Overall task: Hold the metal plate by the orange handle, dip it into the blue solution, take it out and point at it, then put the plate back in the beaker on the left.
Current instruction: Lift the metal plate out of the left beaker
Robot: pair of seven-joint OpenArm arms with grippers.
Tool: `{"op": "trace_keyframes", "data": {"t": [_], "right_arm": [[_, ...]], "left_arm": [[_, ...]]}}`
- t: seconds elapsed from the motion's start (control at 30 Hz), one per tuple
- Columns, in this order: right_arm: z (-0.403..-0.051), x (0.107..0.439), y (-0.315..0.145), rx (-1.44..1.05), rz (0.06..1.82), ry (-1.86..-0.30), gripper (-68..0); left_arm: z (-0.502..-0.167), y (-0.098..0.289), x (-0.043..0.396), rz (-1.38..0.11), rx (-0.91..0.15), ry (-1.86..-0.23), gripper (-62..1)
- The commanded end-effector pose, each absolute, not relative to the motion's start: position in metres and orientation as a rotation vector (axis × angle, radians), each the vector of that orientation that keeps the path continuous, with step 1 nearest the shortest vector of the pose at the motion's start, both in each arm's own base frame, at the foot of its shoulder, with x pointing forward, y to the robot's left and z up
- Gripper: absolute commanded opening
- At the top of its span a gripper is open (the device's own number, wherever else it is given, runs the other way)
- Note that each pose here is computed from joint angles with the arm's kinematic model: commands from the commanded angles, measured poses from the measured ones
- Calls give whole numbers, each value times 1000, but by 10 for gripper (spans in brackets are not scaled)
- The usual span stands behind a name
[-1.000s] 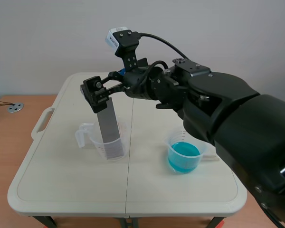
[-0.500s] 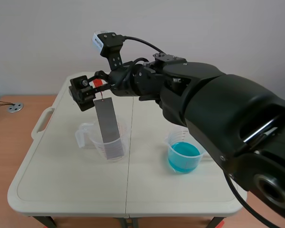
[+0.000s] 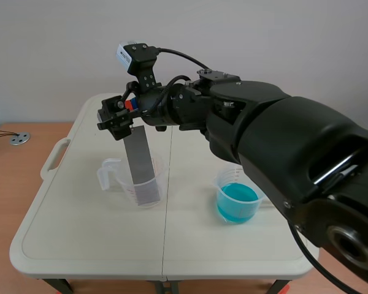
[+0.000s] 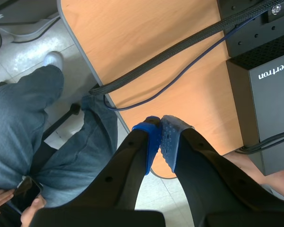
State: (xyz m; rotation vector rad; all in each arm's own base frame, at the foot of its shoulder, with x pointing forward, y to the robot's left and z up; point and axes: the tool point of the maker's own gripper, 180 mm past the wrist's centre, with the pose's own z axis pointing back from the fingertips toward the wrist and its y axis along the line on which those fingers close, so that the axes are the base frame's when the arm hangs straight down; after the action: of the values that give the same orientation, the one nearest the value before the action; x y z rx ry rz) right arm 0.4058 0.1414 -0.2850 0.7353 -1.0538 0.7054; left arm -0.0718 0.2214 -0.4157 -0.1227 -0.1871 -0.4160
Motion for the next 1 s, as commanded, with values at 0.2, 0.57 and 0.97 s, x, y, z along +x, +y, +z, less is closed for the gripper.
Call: {"op": "trace_keyframes", "data": {"t": [0.2,0.57,0.97], "right_arm": [[-260,414,147,757,714,-1110,-390],[-260,414,147,756,714,-1110,-508],[-262,413,147,757,712,-1108,-664]], "left_arm": [[-413,217,-72,-415,-135,-195,-590],[-413,217,-72,-415,-135,-195,-590],[-413,217,-72,-415,-134,-194,-590]]}}
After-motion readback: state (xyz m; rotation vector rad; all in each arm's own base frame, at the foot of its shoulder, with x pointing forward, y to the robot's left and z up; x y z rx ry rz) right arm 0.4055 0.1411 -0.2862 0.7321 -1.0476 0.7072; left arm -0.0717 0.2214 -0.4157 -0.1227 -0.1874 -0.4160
